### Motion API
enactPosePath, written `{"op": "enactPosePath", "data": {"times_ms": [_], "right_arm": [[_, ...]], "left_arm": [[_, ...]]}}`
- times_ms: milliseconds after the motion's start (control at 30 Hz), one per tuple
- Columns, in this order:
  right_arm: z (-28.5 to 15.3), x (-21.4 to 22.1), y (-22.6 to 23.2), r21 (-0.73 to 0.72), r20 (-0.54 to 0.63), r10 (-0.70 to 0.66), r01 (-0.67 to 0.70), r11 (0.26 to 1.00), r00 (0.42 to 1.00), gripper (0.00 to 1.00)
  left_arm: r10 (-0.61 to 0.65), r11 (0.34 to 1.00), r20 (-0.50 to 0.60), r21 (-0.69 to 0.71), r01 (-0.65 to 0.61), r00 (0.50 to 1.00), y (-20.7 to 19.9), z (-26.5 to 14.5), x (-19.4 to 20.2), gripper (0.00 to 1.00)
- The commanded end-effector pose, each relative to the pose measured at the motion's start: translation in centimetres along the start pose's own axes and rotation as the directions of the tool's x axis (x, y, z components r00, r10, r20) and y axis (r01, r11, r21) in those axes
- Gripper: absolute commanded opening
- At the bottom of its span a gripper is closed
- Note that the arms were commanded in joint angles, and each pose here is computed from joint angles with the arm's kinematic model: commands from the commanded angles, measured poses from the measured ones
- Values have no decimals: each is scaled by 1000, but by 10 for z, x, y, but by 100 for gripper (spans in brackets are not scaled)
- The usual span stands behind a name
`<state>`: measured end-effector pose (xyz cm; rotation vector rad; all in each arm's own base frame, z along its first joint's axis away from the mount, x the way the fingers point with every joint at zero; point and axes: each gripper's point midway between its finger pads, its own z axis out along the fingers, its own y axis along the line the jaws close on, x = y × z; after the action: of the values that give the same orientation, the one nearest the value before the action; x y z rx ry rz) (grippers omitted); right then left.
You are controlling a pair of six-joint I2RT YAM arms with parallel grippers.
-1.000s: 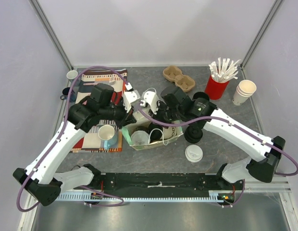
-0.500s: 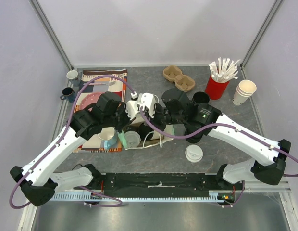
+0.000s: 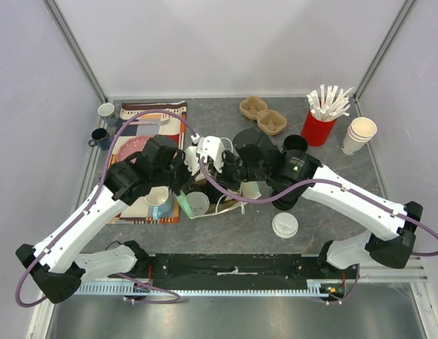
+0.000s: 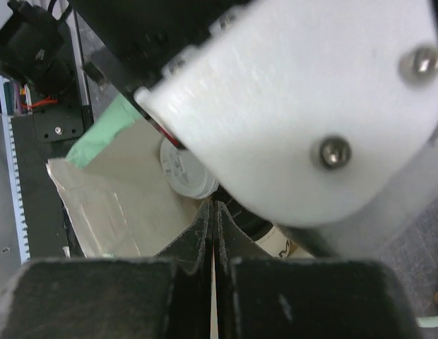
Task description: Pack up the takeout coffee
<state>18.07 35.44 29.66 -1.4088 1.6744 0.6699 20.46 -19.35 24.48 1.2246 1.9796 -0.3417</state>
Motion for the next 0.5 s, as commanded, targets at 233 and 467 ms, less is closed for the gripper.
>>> {"op": "enactPosePath", "data": {"times_ms": [233, 467], "right_arm": [[-23, -67, -23, 66, 197, 50, -64, 996, 979, 0], [-76, -126, -84, 161, 447, 191, -289, 944, 874, 21]], "left_arm": [[-250, 958, 57, 162, 238, 967, -10, 3, -27, 2], [-303, 935, 24, 199, 293, 953, -11, 10, -20, 2]]}}
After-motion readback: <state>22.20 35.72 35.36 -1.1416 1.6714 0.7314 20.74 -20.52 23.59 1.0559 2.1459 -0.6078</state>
